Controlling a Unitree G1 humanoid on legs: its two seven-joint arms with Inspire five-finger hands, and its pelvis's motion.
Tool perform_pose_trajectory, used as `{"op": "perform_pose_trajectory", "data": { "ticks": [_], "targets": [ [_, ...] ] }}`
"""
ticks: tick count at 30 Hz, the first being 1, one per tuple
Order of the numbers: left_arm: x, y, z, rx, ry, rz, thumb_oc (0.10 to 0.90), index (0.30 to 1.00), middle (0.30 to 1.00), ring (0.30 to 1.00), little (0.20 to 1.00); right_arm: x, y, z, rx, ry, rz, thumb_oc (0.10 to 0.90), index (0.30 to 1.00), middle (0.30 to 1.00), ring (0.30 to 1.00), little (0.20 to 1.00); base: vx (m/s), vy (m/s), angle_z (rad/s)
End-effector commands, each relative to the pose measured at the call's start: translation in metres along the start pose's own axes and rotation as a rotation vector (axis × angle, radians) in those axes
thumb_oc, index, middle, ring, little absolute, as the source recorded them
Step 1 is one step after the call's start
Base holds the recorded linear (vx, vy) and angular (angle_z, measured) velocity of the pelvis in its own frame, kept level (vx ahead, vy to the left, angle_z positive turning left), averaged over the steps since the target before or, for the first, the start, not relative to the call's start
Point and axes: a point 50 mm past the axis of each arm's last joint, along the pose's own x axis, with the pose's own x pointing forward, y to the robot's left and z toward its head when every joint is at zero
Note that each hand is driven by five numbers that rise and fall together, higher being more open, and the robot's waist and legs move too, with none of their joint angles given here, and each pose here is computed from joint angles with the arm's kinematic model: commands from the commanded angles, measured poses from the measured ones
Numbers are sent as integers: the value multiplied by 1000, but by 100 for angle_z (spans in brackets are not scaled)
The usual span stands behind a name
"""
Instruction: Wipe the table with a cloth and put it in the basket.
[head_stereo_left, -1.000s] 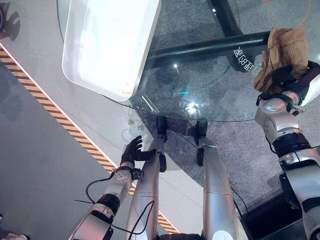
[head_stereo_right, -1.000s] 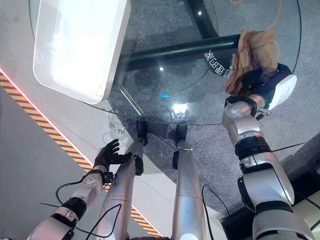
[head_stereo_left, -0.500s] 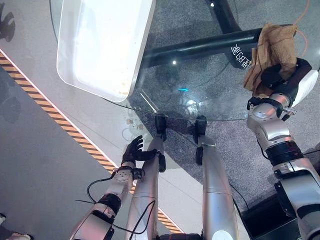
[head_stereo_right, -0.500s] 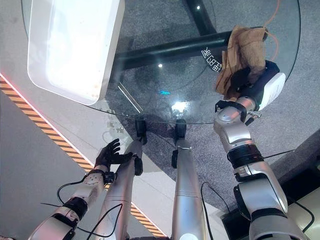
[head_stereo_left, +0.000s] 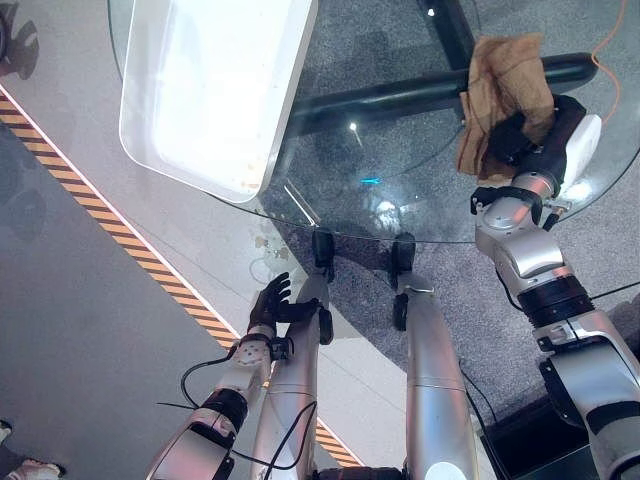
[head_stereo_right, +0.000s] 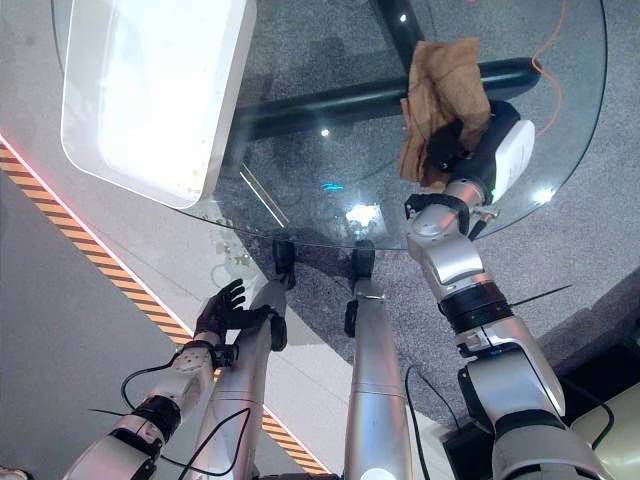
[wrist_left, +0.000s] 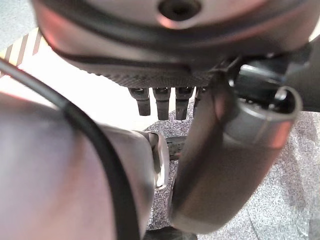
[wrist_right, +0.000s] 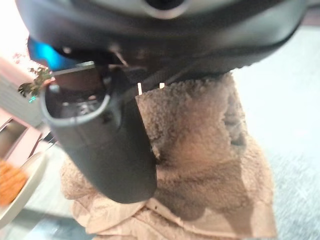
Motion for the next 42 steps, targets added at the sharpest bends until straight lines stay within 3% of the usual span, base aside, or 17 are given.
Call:
{"op": "perform_pose_trajectory", "data": {
  "ticks": [1,12,27,42],
  "targets": [
    [-23,8,-45,10,96,17,800,900,900,900,900,-25,31,50,68,-202,223,100,300,300,300,200,12,0,3],
    [-24,7,-45,33,77,15,800,900,900,900,900,-63,67,41,-53,-274,525,100,300,300,300,200,0,-11,4],
    [-23,16,-44,71,69,26,800,900,900,900,900,-78,79,22,-141,-228,654,100,300,300,300,200,-3,-21,1],
    [-23,25,-42,92,67,42,800,900,900,900,900,-60,64,27,-143,-229,509,100,300,300,300,200,-5,-30,4]
  ]
}}
